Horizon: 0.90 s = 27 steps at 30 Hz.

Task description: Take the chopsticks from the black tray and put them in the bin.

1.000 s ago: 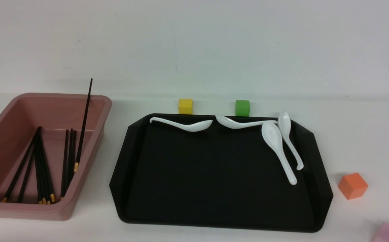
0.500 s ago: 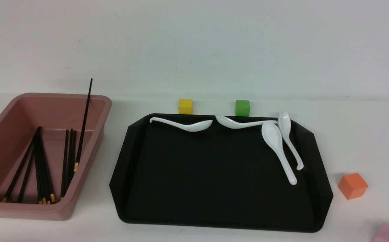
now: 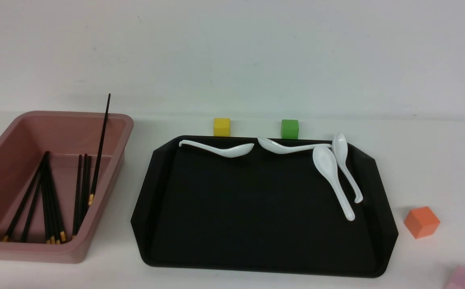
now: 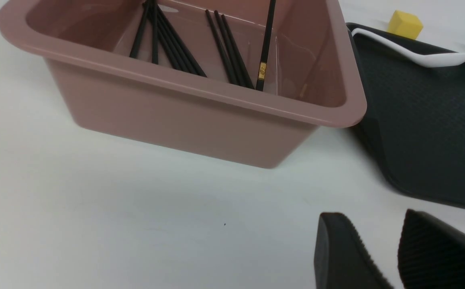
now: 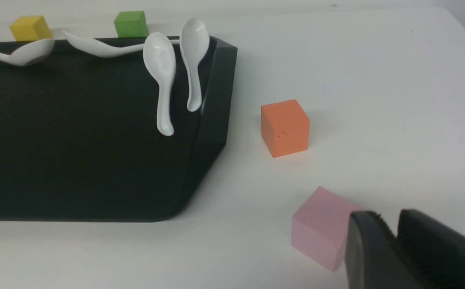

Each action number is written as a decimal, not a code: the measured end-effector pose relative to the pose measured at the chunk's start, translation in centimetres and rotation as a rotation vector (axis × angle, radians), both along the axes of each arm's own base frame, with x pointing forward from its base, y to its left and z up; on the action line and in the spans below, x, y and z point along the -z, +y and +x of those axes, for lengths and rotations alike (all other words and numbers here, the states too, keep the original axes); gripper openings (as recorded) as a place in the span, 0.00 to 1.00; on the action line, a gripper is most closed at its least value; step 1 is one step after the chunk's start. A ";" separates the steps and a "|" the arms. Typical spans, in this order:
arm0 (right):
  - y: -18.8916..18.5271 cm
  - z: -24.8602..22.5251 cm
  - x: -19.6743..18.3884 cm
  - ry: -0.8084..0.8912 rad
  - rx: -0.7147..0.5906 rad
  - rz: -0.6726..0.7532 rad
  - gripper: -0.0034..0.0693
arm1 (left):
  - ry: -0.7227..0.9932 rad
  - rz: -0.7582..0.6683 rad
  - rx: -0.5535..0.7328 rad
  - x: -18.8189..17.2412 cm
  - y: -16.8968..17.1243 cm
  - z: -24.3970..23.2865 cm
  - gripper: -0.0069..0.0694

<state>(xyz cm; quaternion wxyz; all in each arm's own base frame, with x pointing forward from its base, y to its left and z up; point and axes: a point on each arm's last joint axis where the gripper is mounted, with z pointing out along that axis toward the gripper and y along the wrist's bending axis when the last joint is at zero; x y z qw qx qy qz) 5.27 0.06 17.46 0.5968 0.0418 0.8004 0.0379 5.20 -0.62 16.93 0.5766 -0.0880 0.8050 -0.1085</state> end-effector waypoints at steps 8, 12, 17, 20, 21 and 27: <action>0.0 0.0 0.0 0.000 0.000 0.000 0.24 | 0.000 0.000 0.000 0.0 0.0 0.0 0.40; 0.0 0.0 0.0 0.000 0.000 0.000 0.24 | 0.000 0.000 0.000 0.0 0.0 0.0 0.40; 0.0 0.0 0.0 0.000 0.000 0.000 0.25 | 0.000 0.000 0.000 0.0 0.0 0.0 0.40; 0.0 0.0 0.0 0.000 0.000 0.000 0.25 | 0.000 0.000 0.000 0.0 0.0 0.0 0.40; 0.0 0.0 0.0 0.000 0.000 0.000 0.25 | 0.000 0.000 0.000 0.0 0.0 0.0 0.40; 0.0 0.0 0.0 0.000 0.000 0.000 0.25 | 0.000 0.000 0.000 0.0 0.0 0.0 0.40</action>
